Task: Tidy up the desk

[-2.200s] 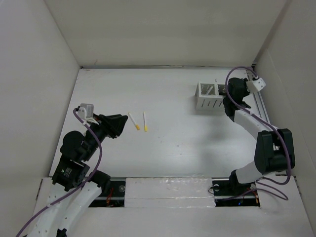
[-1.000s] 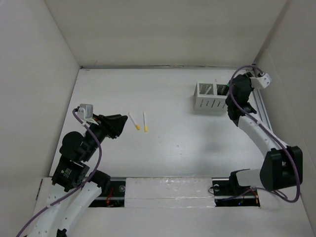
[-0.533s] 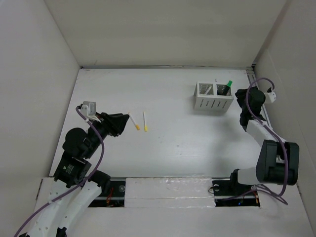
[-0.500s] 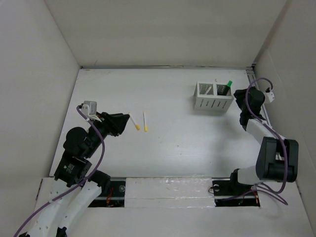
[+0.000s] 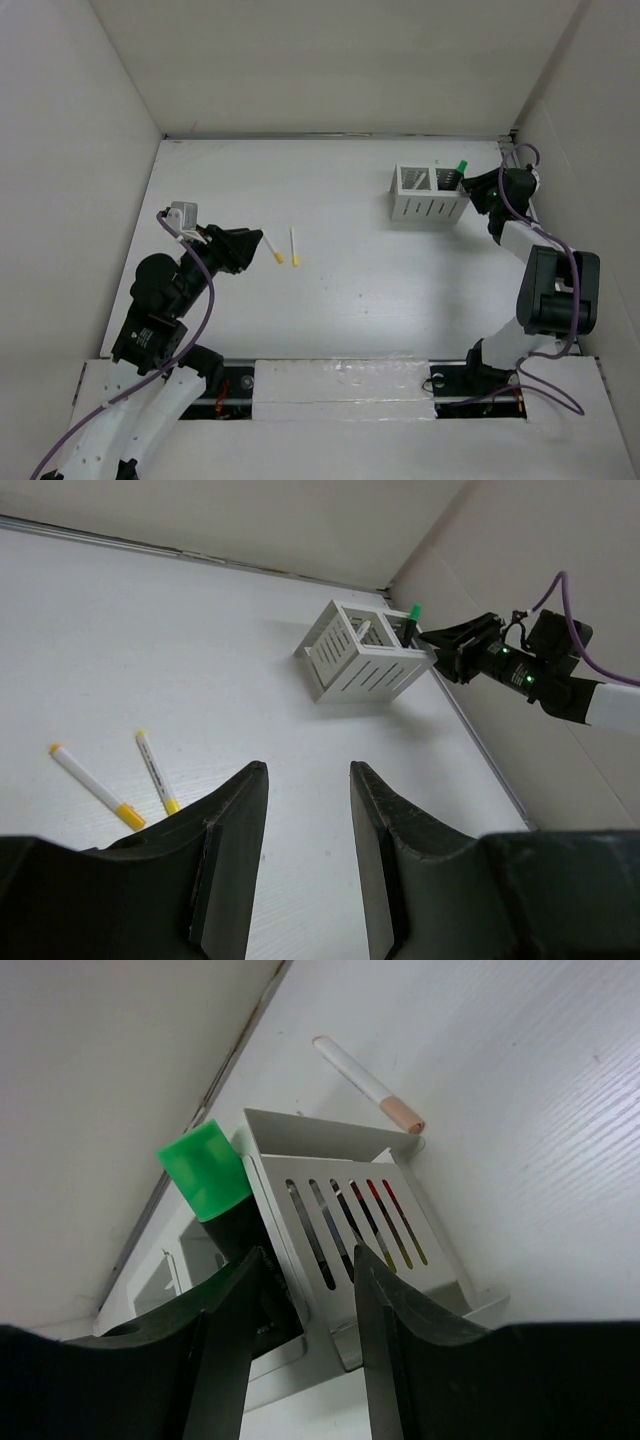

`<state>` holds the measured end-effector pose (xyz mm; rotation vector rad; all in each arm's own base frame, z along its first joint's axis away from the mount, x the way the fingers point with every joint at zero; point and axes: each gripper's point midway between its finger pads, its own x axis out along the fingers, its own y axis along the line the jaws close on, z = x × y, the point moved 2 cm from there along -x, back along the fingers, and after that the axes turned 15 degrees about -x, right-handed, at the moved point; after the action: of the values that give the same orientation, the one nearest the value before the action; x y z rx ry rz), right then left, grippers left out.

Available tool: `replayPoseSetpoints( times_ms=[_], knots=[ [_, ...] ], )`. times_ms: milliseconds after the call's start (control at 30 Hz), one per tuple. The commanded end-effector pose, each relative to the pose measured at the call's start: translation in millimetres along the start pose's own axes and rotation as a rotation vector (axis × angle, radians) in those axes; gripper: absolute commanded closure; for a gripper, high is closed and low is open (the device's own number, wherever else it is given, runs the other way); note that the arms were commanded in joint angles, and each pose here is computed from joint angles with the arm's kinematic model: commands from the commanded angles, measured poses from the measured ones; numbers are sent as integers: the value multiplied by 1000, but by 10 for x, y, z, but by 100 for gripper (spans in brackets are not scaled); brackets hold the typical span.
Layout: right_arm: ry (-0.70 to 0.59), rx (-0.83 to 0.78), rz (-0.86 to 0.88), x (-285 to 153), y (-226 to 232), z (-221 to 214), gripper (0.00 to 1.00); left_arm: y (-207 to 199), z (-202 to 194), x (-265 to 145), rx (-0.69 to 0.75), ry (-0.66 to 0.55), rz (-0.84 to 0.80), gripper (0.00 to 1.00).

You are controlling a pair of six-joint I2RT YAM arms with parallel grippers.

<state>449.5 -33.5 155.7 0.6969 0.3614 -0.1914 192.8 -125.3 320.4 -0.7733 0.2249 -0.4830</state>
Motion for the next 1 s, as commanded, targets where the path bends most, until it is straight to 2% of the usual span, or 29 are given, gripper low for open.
replayPoseSetpoints(
  times_ms=[0,233,533,700,800,833,867,967],
  knots=[
    [79,-8,93,18,197,-55,53,-103,89,-28,19,-37,-50,66],
    [106,-47,92,-88,301,-232,57,-117,92,-44,19,-40,-57,66],
    [279,-242,162,-289,871,-952,58,-122,93,-44,17,-40,-59,66],
    [325,-312,209,-478,1093,-1166,57,-139,99,-50,18,-41,-67,66],
    [283,-336,191,-592,1154,-1011,51,-135,98,-51,18,-42,-66,65],
    [239,-313,203,-648,1151,-809,44,-139,98,-54,17,-41,-67,66],
    [251,-312,217,-662,1165,-829,44,-139,98,-54,17,-41,-67,66],
    [160,-253,253,-781,1174,-408,40,-147,95,-56,16,-40,-72,66]
  ],
)
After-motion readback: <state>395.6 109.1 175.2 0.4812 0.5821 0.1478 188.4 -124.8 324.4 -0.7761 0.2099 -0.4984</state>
